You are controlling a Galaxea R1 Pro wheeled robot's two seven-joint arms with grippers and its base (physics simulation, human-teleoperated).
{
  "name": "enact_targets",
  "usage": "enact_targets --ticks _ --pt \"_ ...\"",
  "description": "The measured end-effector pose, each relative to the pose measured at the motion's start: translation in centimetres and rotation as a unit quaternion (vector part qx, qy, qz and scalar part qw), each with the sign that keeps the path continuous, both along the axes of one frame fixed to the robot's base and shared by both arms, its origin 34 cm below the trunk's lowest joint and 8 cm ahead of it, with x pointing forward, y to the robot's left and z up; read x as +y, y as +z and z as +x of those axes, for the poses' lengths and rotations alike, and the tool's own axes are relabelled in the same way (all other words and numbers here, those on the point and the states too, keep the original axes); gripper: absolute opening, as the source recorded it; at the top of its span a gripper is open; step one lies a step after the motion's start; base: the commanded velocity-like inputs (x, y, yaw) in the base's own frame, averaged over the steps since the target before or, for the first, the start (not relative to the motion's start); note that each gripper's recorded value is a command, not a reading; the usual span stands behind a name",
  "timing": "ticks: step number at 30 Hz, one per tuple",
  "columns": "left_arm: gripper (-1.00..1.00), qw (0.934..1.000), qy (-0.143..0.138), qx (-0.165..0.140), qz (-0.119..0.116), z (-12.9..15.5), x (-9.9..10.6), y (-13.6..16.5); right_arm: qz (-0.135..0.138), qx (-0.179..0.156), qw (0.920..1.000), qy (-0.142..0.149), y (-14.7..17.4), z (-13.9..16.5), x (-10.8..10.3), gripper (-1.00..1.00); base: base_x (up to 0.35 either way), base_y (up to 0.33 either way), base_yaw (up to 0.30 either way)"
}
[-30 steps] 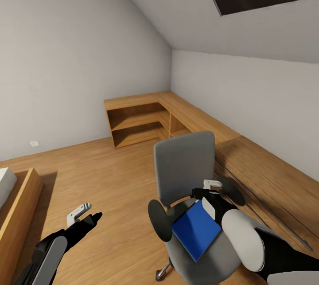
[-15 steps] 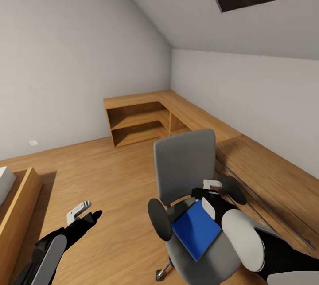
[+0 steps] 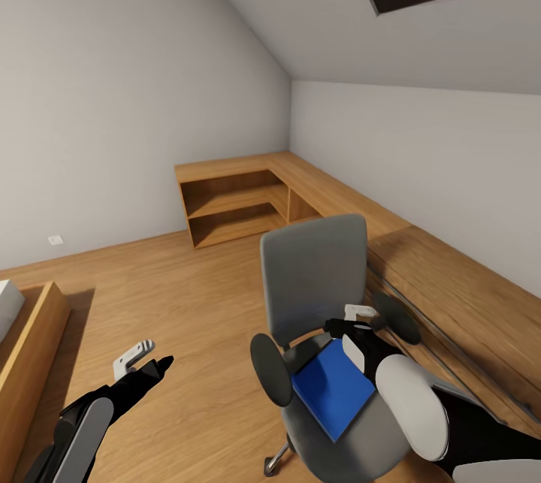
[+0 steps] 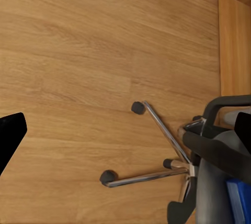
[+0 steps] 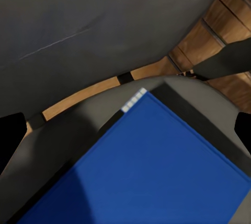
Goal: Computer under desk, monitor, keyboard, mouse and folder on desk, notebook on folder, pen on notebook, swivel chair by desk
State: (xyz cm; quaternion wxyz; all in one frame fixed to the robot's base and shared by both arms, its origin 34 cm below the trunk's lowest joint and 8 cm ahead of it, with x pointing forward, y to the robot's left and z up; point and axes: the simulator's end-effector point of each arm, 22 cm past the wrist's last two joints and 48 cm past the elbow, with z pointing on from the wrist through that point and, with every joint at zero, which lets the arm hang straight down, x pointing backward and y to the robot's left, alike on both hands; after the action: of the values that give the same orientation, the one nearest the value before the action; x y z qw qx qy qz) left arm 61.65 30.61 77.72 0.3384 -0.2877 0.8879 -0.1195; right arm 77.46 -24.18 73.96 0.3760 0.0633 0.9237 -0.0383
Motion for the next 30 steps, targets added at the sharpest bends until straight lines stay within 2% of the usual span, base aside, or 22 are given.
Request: enact_targets --ticks 30 --pt "1.00 1.0000 0.000 0.000 0.000 0.2 0.0 -4.4 0.000 0.000 1.0000 0.000 -4.4 0.2 0.0 1.00 0.000 0.000 0.000"
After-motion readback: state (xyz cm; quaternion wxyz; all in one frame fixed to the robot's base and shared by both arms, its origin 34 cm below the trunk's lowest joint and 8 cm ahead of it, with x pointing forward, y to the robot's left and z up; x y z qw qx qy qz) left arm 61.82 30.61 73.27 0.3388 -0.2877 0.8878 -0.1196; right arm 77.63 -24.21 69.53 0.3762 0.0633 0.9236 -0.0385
